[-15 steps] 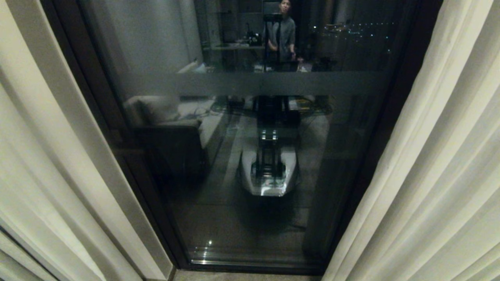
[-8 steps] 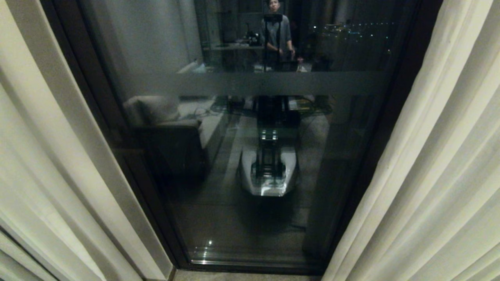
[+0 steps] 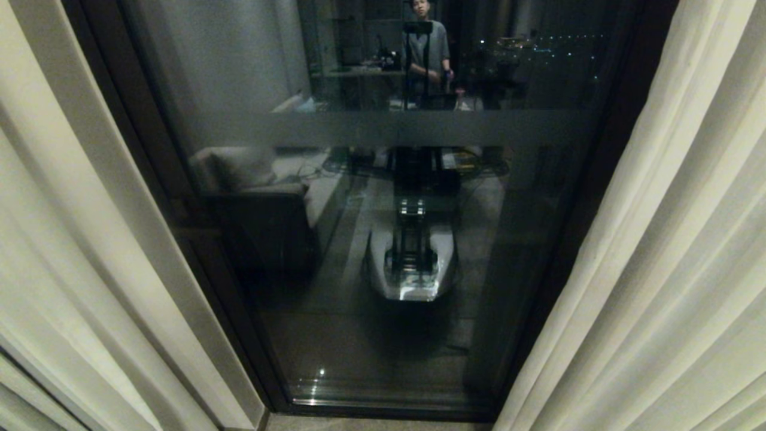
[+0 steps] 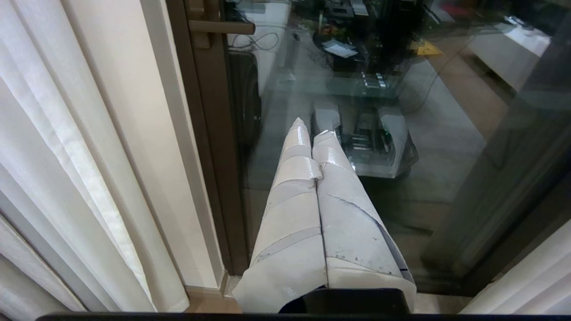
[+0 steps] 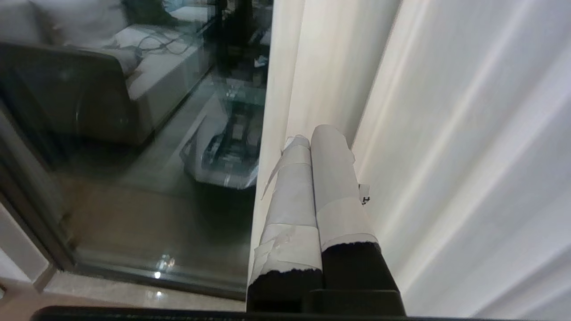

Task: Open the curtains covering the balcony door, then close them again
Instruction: Pull the inner curtains open on both sides

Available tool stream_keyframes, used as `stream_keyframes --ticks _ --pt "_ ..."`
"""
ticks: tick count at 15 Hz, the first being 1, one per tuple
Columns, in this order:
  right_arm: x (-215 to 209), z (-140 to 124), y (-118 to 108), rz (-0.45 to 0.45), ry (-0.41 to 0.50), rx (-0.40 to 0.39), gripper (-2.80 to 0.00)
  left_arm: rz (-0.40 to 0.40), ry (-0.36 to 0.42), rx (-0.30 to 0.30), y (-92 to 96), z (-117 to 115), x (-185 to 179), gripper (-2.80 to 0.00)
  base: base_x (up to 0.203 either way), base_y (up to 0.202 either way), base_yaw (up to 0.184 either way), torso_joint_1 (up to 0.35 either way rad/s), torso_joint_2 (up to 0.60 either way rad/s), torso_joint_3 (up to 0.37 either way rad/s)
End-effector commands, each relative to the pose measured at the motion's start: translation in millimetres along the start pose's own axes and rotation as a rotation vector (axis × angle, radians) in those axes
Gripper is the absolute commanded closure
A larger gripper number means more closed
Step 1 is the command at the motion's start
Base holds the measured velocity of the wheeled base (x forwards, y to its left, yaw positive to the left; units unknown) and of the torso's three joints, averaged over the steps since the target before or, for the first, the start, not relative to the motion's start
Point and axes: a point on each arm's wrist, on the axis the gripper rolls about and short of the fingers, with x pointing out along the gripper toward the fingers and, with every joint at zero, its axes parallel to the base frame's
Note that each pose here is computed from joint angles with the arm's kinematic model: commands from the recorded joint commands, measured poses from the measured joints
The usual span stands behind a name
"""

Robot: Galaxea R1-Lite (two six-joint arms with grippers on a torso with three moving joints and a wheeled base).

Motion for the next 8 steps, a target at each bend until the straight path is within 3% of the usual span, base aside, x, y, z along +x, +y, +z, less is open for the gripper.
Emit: stream_keyframes --ticks 1,5,6,8 --pt "49 21 -4 0.014 0.092 0.001 0.0 0.0 -0.002 0.0 0.0 0 0 0.0 0.0 0.0 0.0 0.0 0.0 0.0" --pt "96 60 -11 0.007 0.019 0.006 0.0 0.0 -0.002 0.0 0.0 0 0 0.0 0.0 0.0 0.0 0.0 0.0 0.0" --pt "103 61 -11 0.006 0.018 0.014 -2.8 0.0 -0.001 0.0 0.0 0 0 0.0 0.0 0.0 0.0 0.0 0.0 0.0" --pt "115 62 -12 -0.001 -0.001 0.019 -2.8 0.001 -0.001 0.0 0.0 0 0 0.0 0.0 0.0 0.0 0.0 0.0 0.0"
